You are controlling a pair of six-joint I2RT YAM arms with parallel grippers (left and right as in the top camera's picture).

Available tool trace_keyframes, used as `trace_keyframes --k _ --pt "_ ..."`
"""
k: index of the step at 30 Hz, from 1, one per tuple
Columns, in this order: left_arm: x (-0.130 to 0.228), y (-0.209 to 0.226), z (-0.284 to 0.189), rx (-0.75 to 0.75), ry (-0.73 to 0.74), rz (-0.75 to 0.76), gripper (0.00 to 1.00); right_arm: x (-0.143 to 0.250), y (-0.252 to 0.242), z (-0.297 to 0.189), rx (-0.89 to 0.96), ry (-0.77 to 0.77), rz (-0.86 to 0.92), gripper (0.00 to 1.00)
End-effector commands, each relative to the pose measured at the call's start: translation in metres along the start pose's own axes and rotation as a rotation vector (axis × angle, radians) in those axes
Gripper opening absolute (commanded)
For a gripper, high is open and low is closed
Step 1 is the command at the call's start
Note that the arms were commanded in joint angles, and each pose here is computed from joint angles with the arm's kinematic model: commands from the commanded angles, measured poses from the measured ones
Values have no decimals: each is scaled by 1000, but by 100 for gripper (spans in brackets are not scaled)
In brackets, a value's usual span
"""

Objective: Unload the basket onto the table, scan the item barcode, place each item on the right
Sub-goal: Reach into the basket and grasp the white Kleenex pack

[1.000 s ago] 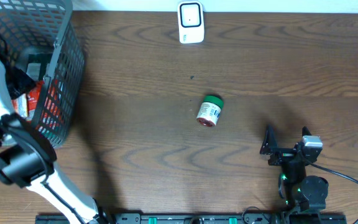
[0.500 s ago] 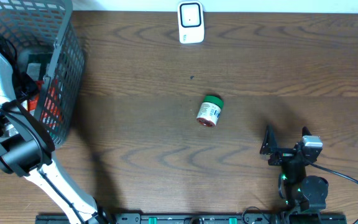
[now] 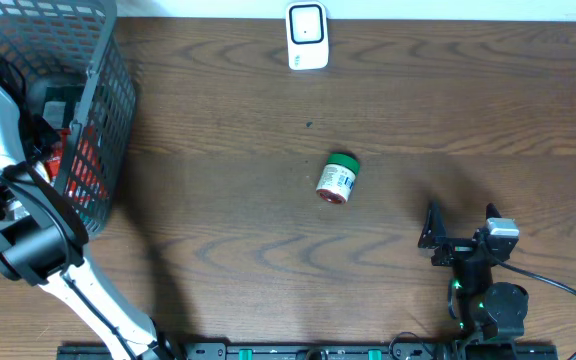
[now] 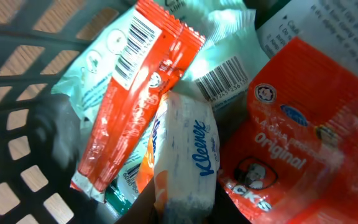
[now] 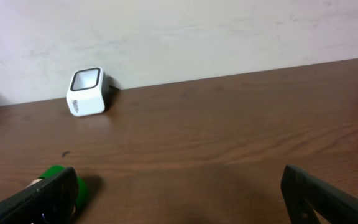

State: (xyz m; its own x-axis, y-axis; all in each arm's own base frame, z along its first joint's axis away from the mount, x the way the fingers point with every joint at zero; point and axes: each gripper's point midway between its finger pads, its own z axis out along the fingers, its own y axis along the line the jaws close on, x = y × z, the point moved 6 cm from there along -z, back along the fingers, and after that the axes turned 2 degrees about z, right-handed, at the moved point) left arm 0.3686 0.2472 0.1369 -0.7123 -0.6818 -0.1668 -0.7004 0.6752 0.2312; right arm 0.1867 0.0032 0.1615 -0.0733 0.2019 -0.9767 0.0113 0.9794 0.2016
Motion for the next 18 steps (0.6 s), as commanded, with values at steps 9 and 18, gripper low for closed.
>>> trace_keyframes --k 9,18 --pt "0 41 -143 100 -346 -185 14 0 -1 0 6 0 -11 99" --pt "51 39 -241 419 -476 -150 14 0 -1 0 6 -1 -11 99"
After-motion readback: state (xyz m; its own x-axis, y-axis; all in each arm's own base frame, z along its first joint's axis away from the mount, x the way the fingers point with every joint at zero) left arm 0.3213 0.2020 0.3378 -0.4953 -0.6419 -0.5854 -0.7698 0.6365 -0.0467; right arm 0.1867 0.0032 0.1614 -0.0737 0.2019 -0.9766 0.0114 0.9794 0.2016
